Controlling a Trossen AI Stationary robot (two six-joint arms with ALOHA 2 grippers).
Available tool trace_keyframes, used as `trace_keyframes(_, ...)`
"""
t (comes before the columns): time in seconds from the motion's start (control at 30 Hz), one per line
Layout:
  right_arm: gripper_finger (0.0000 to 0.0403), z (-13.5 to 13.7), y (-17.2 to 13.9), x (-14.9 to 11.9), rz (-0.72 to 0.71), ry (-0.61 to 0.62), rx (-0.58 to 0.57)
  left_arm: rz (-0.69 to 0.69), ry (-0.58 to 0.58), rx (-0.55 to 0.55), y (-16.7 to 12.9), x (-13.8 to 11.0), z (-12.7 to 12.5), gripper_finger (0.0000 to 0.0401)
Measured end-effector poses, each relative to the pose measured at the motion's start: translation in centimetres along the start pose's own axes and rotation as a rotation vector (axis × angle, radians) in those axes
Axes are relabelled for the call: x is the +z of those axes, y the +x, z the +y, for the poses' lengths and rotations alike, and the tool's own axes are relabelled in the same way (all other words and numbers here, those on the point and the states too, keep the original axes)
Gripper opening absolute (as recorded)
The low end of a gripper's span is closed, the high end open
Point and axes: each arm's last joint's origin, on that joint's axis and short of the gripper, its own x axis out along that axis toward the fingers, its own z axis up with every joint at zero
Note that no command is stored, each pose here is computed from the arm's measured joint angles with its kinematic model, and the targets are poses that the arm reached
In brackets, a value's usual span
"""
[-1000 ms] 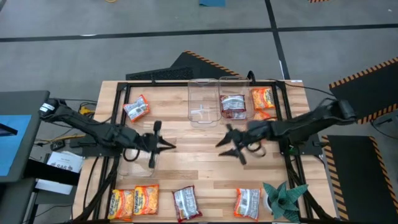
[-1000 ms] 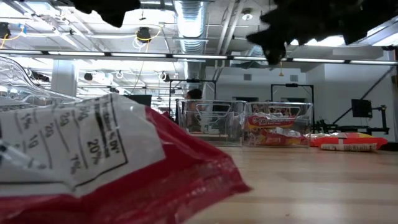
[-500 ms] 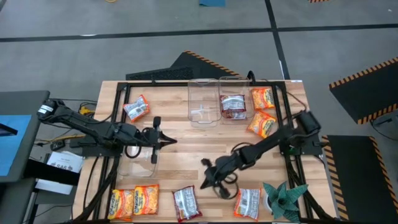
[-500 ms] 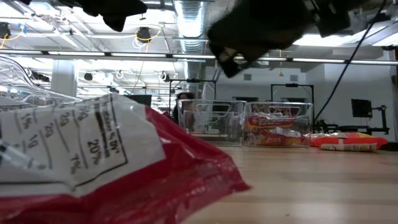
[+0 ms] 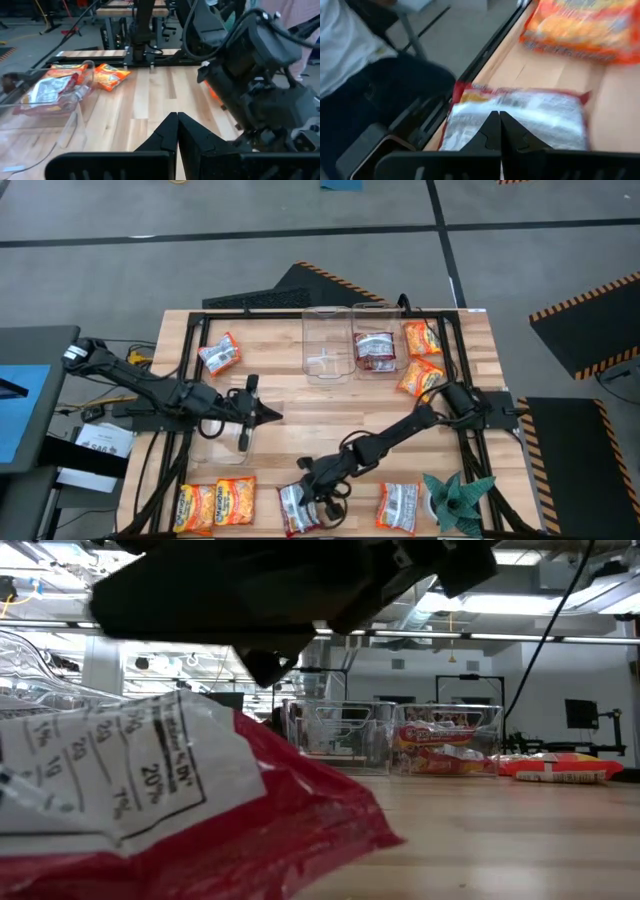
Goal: Sort Maruchan noodles
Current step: Put the red noodle pack into the top right transparent bin
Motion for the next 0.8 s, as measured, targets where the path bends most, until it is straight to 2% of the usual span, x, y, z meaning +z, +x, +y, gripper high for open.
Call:
trace_keyframes(0.13, 0.0007, -0.3, 1.6, -0.4, 0.065, 0.016, 0.036, -0.003, -0.001, 0.014, -0.2, 0.0, -0.4, 0.0000)
trace_keyframes(0.3, 0.0007, -0.9, 2.7, -0.6, 0.122, 0.011, 0.022, -0.007, 0.001, 0.065, -0.2, 0.0, -0.4, 0.0000)
trace_keyframes(0.4, 0.0007, -1.7, 2.3, -1.0, 0.218, 0.045, -0.063, -0.007, 0.005, 0.070, -0.2, 0.0, -0.4, 0.0000)
trace_keyframes(0.57, 0.0007, -3.0, -0.1, -1.2, 0.394, 0.067, -0.282, -0.007, 0.016, 0.070, -0.2, 0.0, -0.4, 0.0000)
trace_keyframes(0.8, 0.0007, -3.5, -5.2, -0.7, 0.646, 0.057, -0.594, -0.005, 0.016, 0.069, -0.2, 0.0, -0.4, 0.0000)
